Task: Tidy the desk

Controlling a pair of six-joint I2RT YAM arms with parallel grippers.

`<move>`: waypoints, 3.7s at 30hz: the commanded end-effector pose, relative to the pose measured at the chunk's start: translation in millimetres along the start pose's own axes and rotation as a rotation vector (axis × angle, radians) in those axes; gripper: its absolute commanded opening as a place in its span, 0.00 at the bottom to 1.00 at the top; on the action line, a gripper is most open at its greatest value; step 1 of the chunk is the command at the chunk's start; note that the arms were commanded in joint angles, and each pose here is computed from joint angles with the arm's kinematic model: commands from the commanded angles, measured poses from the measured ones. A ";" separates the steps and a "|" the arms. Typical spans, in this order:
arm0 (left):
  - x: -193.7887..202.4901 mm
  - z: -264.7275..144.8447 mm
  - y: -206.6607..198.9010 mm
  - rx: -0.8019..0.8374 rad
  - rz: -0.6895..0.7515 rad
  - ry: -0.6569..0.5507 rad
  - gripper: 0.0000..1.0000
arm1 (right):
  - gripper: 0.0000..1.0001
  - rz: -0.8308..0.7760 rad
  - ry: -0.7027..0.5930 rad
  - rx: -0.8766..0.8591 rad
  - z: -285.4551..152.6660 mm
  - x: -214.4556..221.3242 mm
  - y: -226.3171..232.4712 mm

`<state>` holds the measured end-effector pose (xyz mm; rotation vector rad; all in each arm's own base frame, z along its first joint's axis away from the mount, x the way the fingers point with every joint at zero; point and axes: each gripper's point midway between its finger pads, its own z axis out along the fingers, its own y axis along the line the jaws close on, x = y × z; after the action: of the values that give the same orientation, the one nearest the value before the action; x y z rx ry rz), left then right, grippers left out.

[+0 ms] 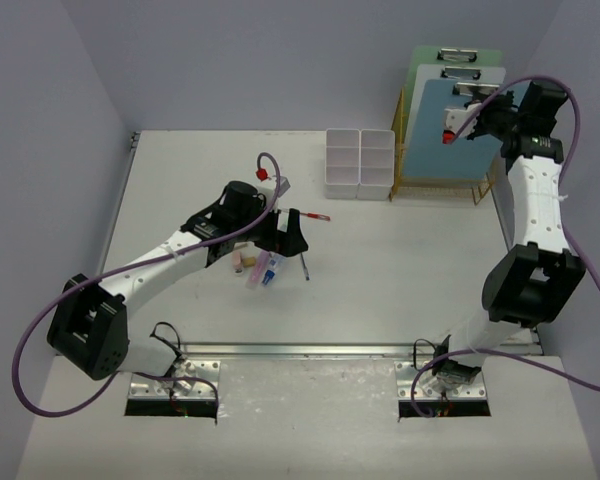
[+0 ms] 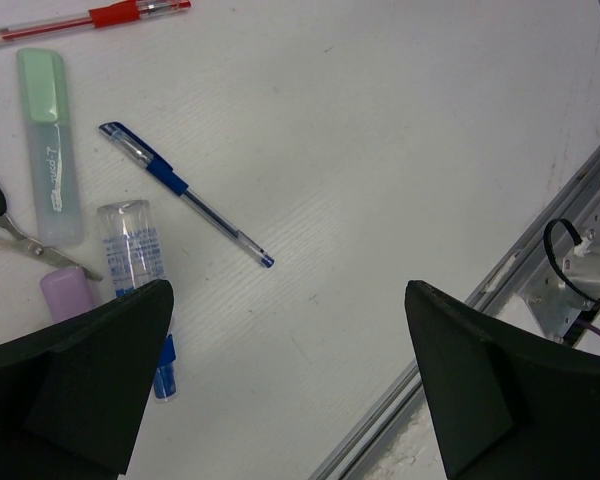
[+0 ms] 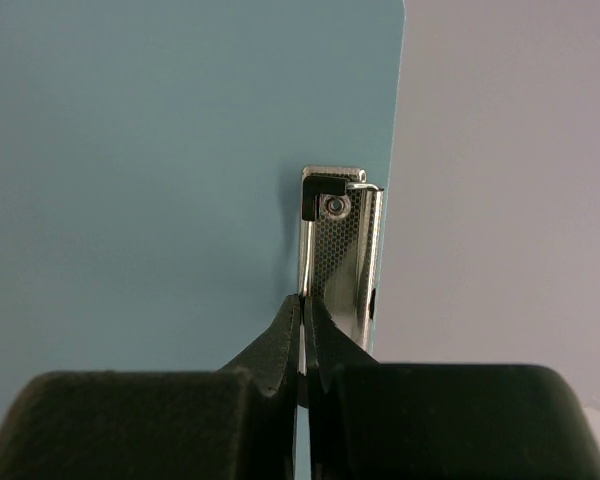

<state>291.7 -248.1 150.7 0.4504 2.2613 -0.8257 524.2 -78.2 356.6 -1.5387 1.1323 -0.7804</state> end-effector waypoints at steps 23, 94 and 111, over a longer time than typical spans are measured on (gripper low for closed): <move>-21.7 1.2 -3.3 0.013 0.000 -0.056 1.00 | 0.91 -0.029 0.123 -0.029 45.6 33.5 7.0; 74.0 75.5 62.9 -0.257 0.152 0.406 0.35 | 0.61 0.099 -0.499 -0.247 -95.4 -294.2 205.0; 14.7 14.8 17.8 -0.024 -0.413 0.299 0.00 | 0.65 -0.288 -0.892 -0.256 -71.2 -454.4 248.7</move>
<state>306.4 -236.1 100.7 0.2952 2.6719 -0.8727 236.3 284.3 142.7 -2.0192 0.5026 -0.0137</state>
